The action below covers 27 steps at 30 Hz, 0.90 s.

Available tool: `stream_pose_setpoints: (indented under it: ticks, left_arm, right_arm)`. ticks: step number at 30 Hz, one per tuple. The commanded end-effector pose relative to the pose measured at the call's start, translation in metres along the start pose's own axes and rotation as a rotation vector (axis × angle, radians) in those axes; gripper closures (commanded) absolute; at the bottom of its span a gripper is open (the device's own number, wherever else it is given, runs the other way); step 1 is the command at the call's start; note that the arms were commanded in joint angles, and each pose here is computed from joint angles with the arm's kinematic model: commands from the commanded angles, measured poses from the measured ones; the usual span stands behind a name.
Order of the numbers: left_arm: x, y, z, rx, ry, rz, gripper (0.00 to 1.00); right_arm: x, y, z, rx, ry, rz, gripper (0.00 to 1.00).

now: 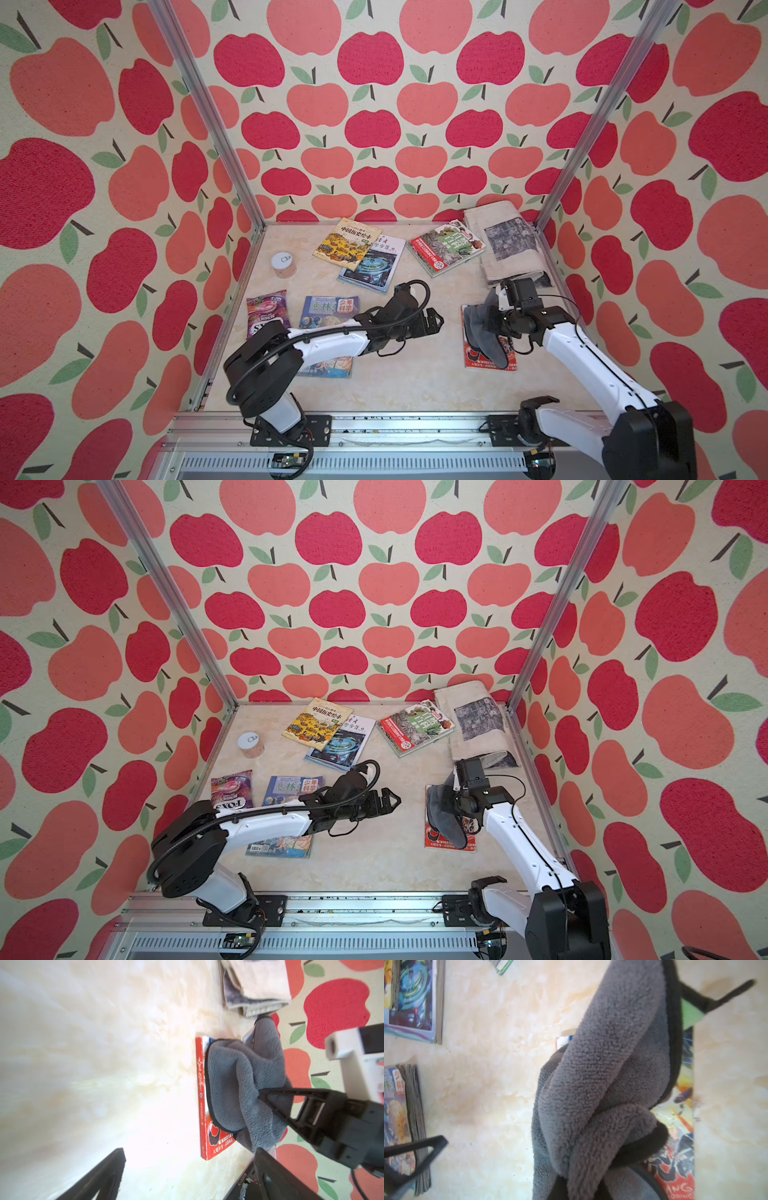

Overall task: Wipe the cover of the book
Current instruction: Move the book to the center of the board.

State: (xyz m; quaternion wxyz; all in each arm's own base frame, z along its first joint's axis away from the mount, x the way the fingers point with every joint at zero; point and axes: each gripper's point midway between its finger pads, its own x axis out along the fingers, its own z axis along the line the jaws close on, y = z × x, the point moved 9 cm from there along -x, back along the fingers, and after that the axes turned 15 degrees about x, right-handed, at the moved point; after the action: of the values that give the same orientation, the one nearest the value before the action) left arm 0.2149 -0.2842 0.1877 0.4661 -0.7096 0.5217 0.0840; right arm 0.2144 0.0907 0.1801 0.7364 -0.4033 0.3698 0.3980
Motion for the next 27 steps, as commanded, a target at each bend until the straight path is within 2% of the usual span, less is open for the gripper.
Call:
stream_pose_setpoints:
  ticks: [1,5,8,10,15,20,21,24,27]
  left_arm:
    - [-0.048,0.013,0.061,0.050,-0.369,0.023,0.01]
    - [-0.098,0.024,0.119,-0.063,-0.569,-0.061,0.01]
    - [-0.127,0.027,0.150,-0.133,-0.651,-0.162,0.01]
    - [-0.139,0.021,0.167,-0.188,-0.658,-0.215,0.01]
    - [-0.152,-0.007,0.195,-0.207,-0.701,-0.268,0.01]
    - [-0.159,-0.022,0.234,-0.293,-0.693,-0.300,0.01]
    - [-0.153,-0.022,0.244,-0.299,-0.687,-0.279,0.01]
    - [-0.147,-0.032,0.253,-0.278,-0.641,-0.290,0.01]
    - [-0.141,-0.046,0.259,-0.240,-0.625,-0.252,0.01]
  right_arm:
    - [0.003,0.003,0.037,-0.083,-0.104,-0.001,1.00]
    - [0.009,0.021,0.088,-0.205,-0.180,0.010,1.00]
    - [0.019,0.037,0.130,-0.300,-0.228,0.041,1.00]
    - [0.029,0.050,0.155,-0.356,-0.238,0.075,1.00]
    - [0.045,0.081,0.200,-0.449,-0.256,0.127,1.00]
    - [0.051,0.098,0.216,-0.445,-0.297,0.152,1.00]
    - [0.053,0.102,0.218,-0.446,-0.306,0.161,1.00]
    - [0.060,0.114,0.227,-0.456,-0.310,0.177,1.00]
    - [0.069,0.121,0.232,-0.459,-0.306,0.199,1.00]
